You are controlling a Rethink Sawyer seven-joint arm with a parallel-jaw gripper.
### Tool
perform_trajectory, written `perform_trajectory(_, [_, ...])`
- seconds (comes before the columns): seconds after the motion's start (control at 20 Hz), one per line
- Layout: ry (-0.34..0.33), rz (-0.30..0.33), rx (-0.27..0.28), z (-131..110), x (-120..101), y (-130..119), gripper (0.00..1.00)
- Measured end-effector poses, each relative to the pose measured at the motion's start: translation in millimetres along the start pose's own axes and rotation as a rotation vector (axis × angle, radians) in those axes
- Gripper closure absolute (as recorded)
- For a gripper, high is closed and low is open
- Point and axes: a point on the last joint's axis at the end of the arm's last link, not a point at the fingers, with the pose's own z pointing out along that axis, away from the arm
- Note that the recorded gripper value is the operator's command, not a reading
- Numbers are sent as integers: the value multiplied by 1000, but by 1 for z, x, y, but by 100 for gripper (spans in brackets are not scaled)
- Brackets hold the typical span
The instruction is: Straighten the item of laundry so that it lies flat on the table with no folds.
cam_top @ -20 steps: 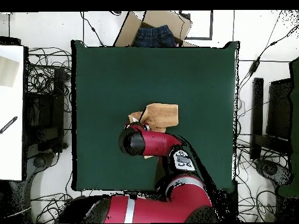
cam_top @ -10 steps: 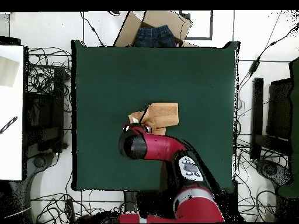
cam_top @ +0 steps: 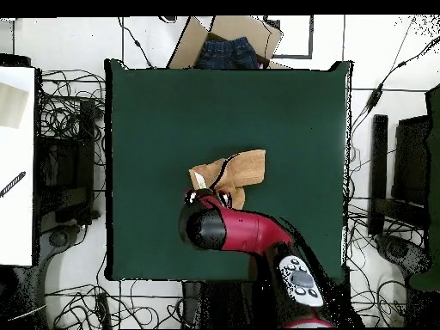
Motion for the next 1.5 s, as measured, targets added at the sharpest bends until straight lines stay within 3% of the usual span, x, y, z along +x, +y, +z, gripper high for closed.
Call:
perform_trajectory(0.3, [14,43,-18,-23,-2,-20,100])
perform_trajectory(0.8, [-2,60,-48,-44,-5,-28,100])
perform_trajectory(1.5, [120,100,-42,-104,4,-63,100])
